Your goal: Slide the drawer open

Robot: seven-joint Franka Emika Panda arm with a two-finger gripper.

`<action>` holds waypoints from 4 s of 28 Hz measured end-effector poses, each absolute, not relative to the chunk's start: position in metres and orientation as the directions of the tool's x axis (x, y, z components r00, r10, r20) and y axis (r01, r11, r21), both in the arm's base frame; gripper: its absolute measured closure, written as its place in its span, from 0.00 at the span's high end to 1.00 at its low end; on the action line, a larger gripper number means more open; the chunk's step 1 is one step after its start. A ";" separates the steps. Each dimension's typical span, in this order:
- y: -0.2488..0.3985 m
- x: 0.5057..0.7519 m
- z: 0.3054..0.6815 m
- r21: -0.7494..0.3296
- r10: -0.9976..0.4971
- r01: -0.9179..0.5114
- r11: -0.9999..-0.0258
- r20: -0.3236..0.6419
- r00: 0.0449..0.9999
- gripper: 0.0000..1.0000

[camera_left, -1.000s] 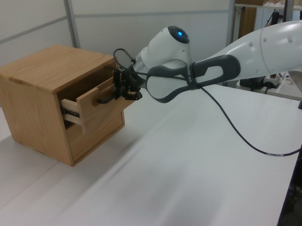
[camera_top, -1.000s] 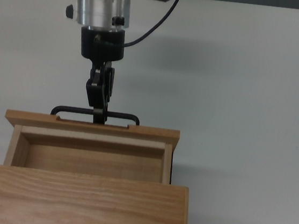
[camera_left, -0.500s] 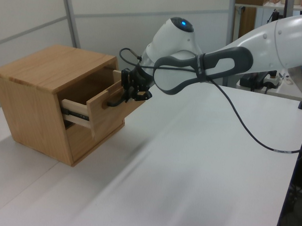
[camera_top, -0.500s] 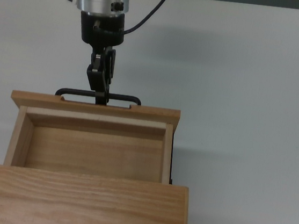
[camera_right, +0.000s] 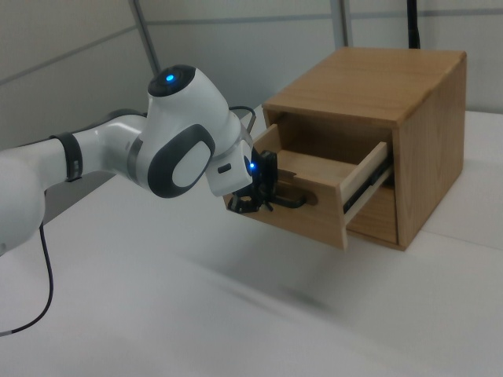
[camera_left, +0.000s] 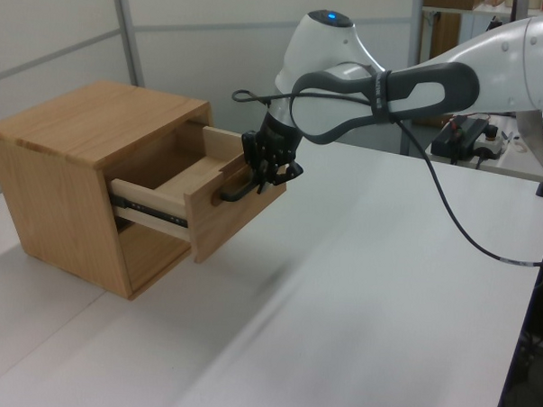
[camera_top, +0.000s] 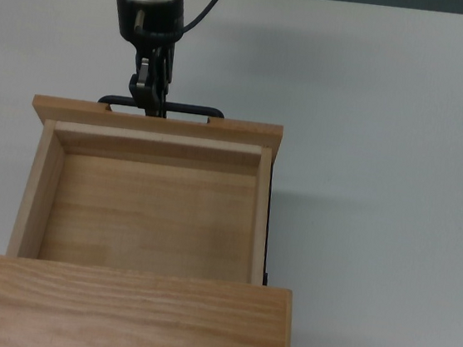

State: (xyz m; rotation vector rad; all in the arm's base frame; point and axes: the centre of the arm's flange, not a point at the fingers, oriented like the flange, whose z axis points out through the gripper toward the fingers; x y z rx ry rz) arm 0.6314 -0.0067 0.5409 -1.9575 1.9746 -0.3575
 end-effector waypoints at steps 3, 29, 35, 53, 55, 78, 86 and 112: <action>-0.006 0.625 0.546 -0.383 -0.998 -0.923 0.018 -0.061 0.006 0.17; -0.016 0.590 0.590 -0.262 -0.998 -0.965 0.022 -0.060 -0.006 0.33; -0.023 0.585 0.605 -0.252 -0.998 -0.967 0.030 -0.061 -0.015 0.54; -0.010 0.551 0.607 -0.041 -0.823 -0.825 -0.564 -0.055 0.566 1.00; -0.010 0.551 0.607 -0.044 -0.766 -0.768 -0.639 -0.054 0.640 1.00; -0.022 0.554 0.597 0.070 -0.113 -0.112 -0.991 -0.016 0.993 1.00; -0.011 0.555 0.594 0.070 -0.074 -0.073 -0.995 -0.022 0.997 1.00; 0.003 0.560 0.585 0.067 0.016 0.019 -0.998 -0.044 0.999 1.00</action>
